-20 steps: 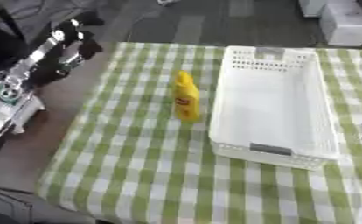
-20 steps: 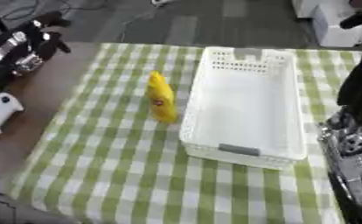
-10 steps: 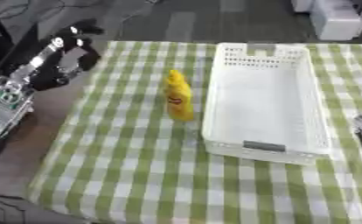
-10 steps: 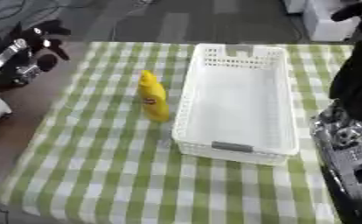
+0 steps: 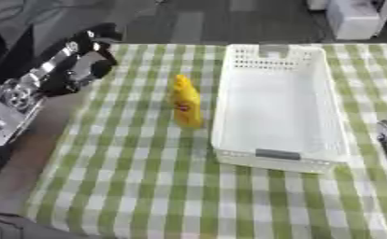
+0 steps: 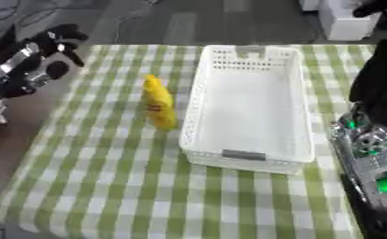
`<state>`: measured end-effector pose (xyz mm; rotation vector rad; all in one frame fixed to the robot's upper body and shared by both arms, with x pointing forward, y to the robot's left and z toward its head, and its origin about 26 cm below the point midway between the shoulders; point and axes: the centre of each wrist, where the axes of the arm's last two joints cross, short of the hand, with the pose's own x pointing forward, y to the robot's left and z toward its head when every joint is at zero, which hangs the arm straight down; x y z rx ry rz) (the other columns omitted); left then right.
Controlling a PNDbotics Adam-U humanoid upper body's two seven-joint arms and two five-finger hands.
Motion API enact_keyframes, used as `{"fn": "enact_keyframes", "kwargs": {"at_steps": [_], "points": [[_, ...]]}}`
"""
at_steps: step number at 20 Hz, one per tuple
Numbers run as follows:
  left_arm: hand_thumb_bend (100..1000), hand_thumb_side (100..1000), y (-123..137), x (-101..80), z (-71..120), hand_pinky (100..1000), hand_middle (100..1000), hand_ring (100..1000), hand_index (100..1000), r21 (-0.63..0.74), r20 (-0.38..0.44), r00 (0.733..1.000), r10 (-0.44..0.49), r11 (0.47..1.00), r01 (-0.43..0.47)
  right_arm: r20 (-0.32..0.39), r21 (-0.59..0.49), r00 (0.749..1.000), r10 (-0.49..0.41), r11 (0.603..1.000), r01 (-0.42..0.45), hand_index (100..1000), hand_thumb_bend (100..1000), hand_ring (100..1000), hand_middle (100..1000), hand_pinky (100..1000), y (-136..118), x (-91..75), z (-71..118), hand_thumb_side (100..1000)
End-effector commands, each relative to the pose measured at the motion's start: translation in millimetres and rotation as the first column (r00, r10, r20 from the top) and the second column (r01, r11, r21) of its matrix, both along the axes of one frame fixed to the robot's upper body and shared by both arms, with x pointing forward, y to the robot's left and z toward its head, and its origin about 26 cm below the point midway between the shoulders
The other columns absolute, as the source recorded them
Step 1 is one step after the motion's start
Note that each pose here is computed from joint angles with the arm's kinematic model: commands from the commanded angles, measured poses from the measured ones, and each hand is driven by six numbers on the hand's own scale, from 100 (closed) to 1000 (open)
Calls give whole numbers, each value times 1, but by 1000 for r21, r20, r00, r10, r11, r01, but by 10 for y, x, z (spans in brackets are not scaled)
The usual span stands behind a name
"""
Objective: Pick up objects on the table and place them in the box.
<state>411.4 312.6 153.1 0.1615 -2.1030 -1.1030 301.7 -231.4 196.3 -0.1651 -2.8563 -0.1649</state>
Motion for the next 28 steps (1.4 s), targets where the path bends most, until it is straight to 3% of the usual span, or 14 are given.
{"fn": "enact_keyframes", "kwargs": {"at_steps": [1, 20, 28], "points": [[441, 835, 13, 27, 144, 887, 840, 620, 996, 12, 33, 999, -20, 1000, 20, 30, 5, 999, 19, 1000, -20, 758, 100, 630, 695, 408, 35, -5, 94, 946], [457, 843, -96, 64, 296, 902, 850, 641, 984, 51, 74, 994, -81, 996, 77, 54, 23, 996, 73, 997, -74, 759, 100, 631, 695, 415, 138, 27, 224, 945], [457, 847, -162, 94, 227, 903, 850, 642, 985, 85, 68, 992, -103, 992, 97, 57, 39, 995, 86, 995, -89, 760, 100, 632, 695, 416, 180, 37, 273, 945]]}}
